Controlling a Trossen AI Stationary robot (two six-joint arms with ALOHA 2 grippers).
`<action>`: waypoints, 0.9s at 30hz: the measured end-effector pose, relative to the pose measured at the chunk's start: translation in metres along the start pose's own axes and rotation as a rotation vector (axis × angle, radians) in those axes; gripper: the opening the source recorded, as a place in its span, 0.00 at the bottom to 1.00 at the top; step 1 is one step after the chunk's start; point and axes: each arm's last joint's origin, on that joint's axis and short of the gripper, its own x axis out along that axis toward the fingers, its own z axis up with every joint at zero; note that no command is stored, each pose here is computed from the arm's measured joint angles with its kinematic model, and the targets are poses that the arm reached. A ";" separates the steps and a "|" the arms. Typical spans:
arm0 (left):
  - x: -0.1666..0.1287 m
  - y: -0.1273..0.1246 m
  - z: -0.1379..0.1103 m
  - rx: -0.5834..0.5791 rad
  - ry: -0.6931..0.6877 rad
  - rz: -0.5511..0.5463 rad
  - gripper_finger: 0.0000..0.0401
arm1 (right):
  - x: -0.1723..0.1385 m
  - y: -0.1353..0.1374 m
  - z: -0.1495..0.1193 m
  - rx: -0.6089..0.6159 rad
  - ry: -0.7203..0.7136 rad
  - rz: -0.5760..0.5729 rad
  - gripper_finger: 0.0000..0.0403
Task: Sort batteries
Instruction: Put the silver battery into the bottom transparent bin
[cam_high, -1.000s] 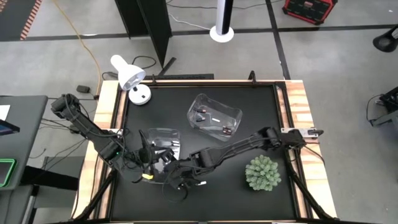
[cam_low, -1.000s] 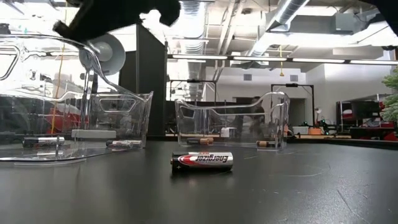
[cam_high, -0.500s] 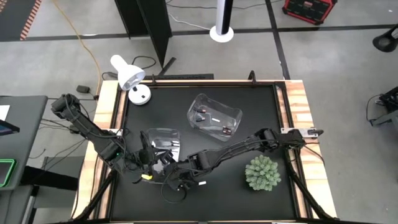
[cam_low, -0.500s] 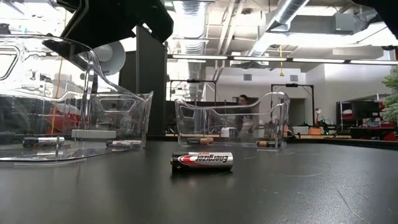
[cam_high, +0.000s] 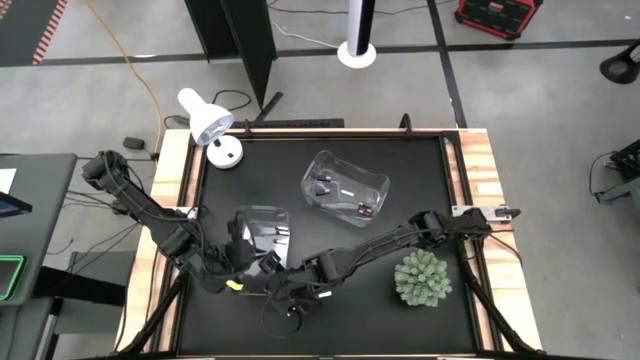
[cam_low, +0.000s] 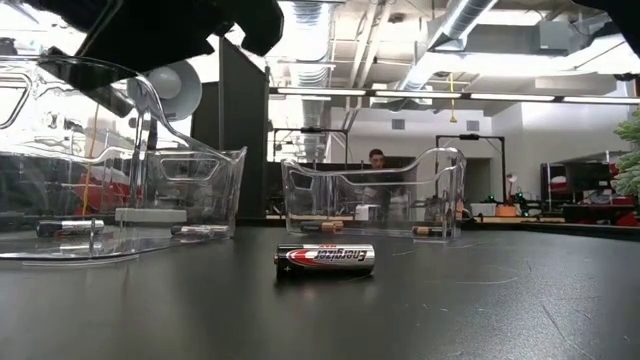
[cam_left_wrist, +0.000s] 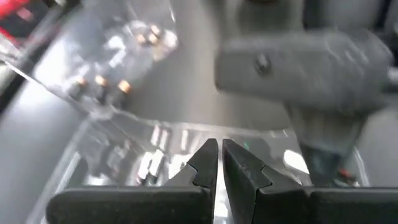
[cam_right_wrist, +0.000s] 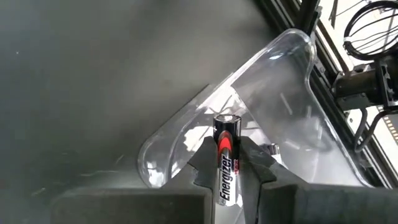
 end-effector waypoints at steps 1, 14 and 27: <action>0.000 0.000 -0.001 -0.002 0.019 -0.011 0.05 | 0.000 0.000 0.000 0.003 0.002 0.001 0.12; 0.001 0.012 -0.015 -0.136 0.151 0.080 0.05 | 0.000 0.001 0.000 0.018 0.000 0.015 0.12; 0.002 0.017 -0.019 -0.188 0.199 0.111 0.05 | -0.001 0.002 0.000 0.030 0.001 0.018 0.14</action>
